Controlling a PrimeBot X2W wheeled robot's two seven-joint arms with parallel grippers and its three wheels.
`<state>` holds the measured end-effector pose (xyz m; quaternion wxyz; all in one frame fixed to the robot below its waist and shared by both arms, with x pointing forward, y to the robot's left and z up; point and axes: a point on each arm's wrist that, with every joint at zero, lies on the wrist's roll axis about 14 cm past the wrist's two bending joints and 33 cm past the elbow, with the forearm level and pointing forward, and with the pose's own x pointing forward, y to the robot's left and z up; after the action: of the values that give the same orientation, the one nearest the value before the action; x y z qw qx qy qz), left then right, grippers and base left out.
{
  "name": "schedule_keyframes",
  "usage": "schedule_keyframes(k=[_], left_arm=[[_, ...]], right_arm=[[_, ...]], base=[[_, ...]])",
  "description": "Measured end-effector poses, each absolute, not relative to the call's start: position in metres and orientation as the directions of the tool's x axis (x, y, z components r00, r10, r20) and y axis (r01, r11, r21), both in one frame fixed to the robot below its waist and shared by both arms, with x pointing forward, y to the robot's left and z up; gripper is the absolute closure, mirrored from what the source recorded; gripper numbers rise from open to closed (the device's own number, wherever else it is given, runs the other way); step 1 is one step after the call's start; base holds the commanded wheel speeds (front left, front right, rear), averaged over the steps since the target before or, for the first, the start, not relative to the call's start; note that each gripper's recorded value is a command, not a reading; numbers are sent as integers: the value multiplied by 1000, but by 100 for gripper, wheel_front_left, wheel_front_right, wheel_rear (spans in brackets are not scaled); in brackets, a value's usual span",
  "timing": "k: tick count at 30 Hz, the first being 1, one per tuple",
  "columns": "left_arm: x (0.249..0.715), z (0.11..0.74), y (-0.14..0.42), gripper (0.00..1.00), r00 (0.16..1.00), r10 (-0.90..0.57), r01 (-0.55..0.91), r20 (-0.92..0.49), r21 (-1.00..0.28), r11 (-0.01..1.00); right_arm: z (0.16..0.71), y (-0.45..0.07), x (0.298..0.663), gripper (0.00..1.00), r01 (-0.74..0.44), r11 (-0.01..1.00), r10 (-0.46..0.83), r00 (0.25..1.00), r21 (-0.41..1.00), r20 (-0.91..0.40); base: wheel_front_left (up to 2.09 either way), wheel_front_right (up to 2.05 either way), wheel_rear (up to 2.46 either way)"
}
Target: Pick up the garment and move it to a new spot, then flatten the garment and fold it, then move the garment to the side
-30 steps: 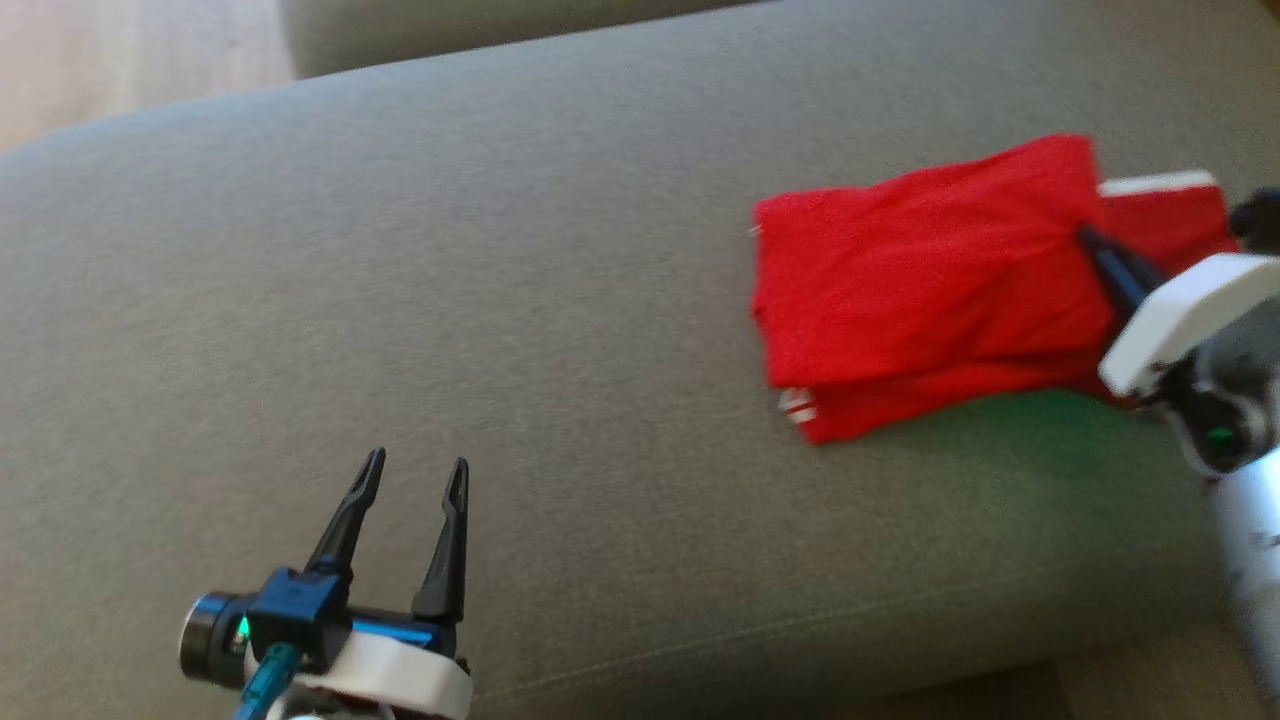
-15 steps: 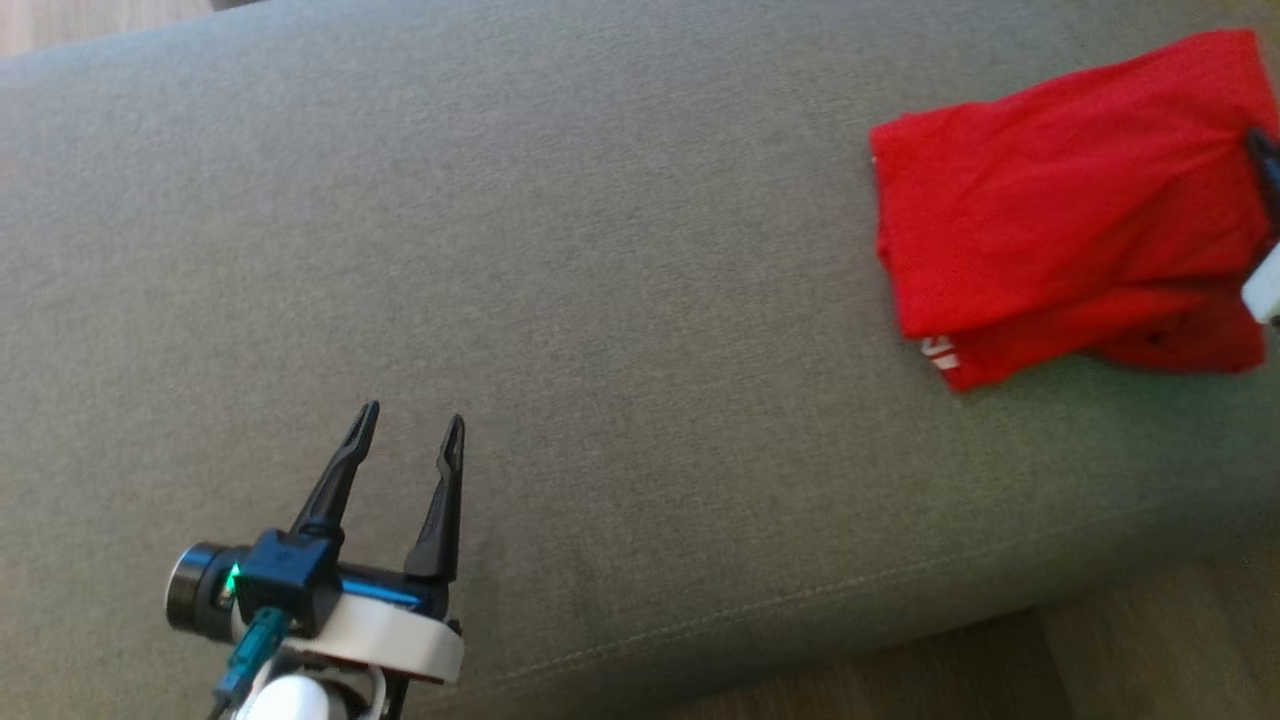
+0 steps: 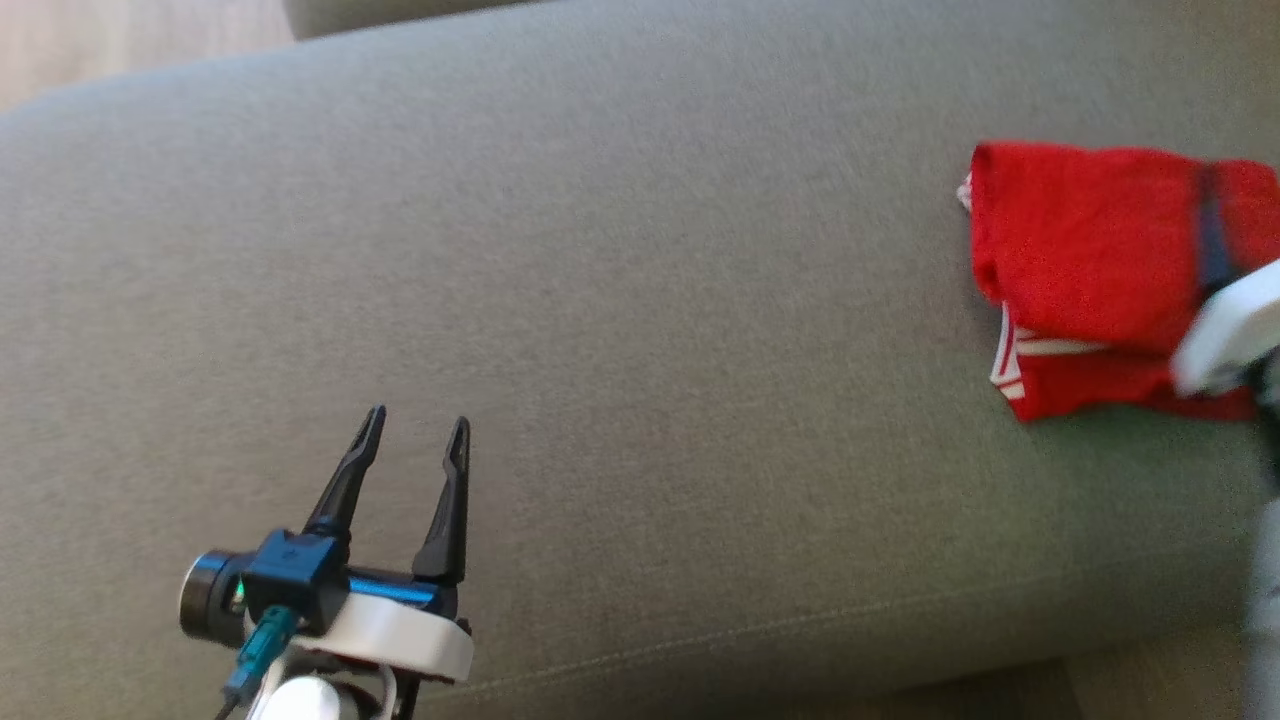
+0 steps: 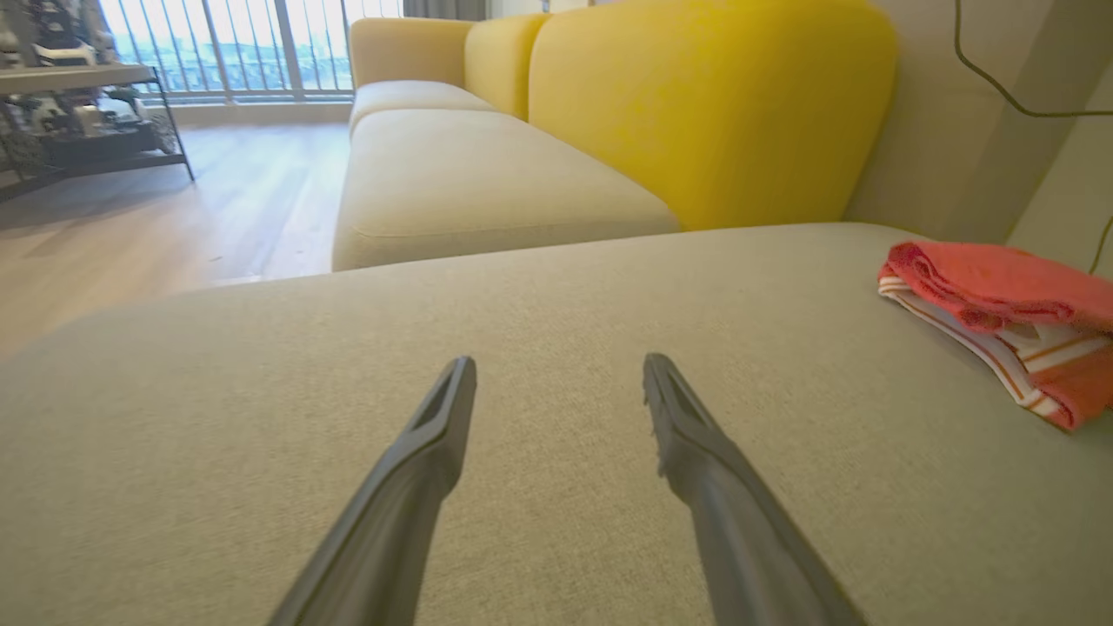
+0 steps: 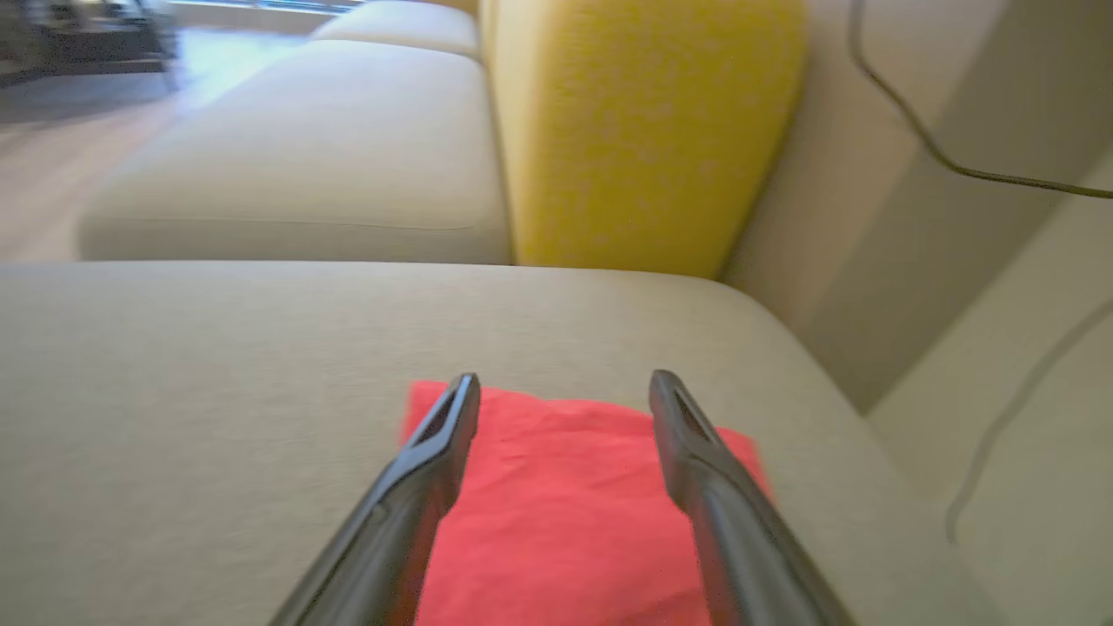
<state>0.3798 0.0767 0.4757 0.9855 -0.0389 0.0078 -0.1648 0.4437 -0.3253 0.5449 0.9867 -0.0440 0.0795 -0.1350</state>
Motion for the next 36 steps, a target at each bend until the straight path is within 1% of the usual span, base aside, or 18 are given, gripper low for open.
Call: schedule_keyframes(k=[4,8,12,15,19,26,30,36], left_arm=[[373,486,91,0,966,-257,257,21,-94,962],[360,492,107,0,981,-190,192,30,-126,973],[349,502,117,0,988,-146,153,59,-155,976],[340,508,124,0,990,-116,127,75,-158,979],[331,511,133,0,993,-81,93,85,-156,983],[320,522,145,0,992,-40,56,121,-132,990],[319,530,145,0,988,-42,60,147,-118,991],[317,526,146,0,989,-45,60,138,-110,992]], right_arm=[[536,-266,435,0,125,991,-130,985,-53,-112],[529,-227,418,0,37,999,-38,997,-15,-64],[540,-194,406,0,-42,999,41,998,18,49],[551,-179,396,0,-84,994,72,986,71,153],[543,-171,384,0,-104,990,86,982,99,165],[512,-164,360,0,-113,987,101,990,117,100],[516,-166,354,0,-108,988,95,989,114,115],[516,-169,349,0,-99,988,85,990,115,115]], base=[[0,0,0],[0,0,0],[0,0,0],[0,0,0],[0,0,0],[0,0,0],[0,0,0],[0,0,0]])
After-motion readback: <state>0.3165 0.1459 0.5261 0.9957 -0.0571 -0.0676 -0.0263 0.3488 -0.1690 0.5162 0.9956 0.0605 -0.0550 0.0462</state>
